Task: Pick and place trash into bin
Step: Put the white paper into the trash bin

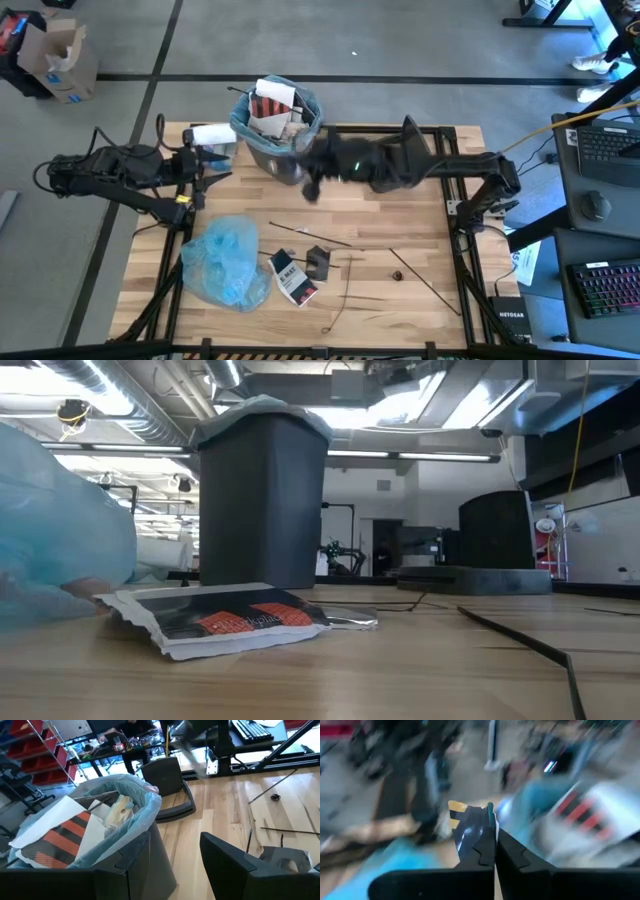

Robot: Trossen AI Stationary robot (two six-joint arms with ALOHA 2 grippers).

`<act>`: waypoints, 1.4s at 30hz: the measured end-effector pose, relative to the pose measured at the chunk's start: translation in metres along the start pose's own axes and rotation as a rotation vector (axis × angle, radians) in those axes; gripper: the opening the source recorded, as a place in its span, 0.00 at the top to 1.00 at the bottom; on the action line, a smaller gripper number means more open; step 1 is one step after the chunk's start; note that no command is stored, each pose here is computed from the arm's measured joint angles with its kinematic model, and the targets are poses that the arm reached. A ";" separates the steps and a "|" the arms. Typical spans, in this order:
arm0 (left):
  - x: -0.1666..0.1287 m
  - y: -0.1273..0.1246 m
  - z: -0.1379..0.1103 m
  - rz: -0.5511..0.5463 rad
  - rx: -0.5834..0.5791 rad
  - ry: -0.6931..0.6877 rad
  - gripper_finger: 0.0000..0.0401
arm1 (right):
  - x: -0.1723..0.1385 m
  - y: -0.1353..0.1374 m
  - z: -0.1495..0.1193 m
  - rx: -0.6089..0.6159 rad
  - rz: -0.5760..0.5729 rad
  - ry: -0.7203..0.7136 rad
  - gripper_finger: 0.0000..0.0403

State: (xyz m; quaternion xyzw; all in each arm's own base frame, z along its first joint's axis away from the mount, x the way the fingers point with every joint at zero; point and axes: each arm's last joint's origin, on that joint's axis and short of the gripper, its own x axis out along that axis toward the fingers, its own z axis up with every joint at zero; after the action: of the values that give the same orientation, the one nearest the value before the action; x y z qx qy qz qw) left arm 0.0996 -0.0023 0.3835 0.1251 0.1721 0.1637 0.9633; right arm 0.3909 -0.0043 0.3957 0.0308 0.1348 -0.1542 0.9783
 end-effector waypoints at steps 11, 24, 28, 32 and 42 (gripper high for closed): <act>-0.013 0.007 -0.003 0.006 -0.027 -0.041 0.59 | 0.019 -0.089 0.037 0.036 -0.245 -0.284 0.99; -0.014 0.007 -0.005 0.004 -0.002 -0.027 0.59 | 0.022 -0.102 0.028 0.120 -0.215 -0.154 0.45; -0.013 0.007 -0.008 0.000 -0.026 0.003 0.59 | 0.001 -0.085 0.048 0.100 -0.131 -0.090 0.35; -0.013 0.007 -0.009 -0.001 -0.049 0.011 0.59 | -0.016 -0.059 0.050 0.058 -0.063 0.040 0.33; -0.007 0.003 -0.008 -0.013 -0.067 0.039 0.59 | -0.028 0.006 -0.020 0.103 0.004 0.504 0.38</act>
State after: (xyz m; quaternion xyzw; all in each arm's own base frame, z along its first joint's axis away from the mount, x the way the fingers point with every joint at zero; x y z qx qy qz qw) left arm 0.0900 -0.0009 0.3792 0.0885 0.1860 0.1653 0.9645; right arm 0.3626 0.0116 0.3843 0.1182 0.3664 -0.1464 0.9112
